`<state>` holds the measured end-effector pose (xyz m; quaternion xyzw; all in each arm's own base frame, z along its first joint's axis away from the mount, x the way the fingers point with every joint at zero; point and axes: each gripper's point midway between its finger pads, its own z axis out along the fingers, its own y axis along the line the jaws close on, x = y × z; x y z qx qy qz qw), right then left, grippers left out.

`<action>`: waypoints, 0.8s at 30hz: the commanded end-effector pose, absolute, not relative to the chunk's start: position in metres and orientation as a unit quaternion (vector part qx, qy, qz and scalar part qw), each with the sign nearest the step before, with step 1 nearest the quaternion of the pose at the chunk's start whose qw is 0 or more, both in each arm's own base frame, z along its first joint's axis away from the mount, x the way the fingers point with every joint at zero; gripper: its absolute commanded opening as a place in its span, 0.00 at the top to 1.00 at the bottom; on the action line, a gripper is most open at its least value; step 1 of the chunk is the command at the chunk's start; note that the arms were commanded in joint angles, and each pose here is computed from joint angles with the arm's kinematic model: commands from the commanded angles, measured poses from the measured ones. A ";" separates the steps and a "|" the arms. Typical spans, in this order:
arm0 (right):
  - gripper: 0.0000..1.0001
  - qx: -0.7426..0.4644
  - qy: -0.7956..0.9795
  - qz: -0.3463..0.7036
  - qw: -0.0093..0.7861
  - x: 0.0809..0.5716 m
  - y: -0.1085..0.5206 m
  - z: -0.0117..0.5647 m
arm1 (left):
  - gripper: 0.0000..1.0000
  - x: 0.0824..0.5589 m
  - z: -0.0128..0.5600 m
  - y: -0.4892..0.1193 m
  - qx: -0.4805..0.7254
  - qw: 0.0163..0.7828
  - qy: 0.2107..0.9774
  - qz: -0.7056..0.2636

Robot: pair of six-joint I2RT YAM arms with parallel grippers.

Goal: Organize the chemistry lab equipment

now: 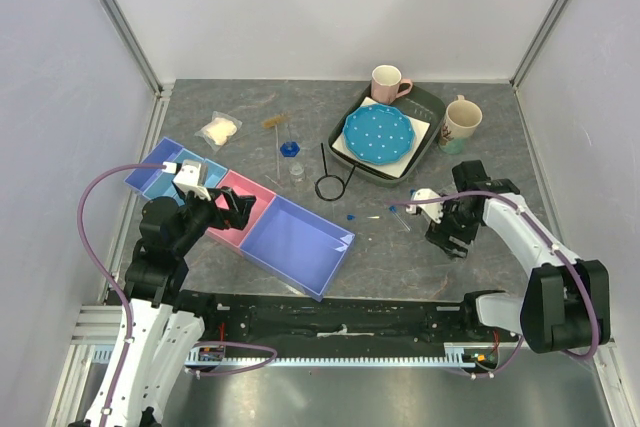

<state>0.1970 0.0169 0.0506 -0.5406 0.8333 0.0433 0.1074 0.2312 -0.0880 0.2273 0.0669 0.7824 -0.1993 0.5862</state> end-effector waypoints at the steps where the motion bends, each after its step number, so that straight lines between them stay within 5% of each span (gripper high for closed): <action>1: 0.46 -0.546 0.821 0.051 0.159 0.218 0.034 0.078 | 0.02 0.231 0.233 -0.092 0.075 0.592 0.775 -0.210; 13: 0.47 -0.616 0.757 0.068 0.205 0.234 0.113 0.138 | 0.02 0.229 0.237 -0.090 0.072 0.601 0.769 -0.207; 24: 0.46 -0.745 0.631 0.082 0.198 0.223 0.266 0.159 | 0.03 0.226 0.251 -0.064 0.024 0.640 0.753 -0.154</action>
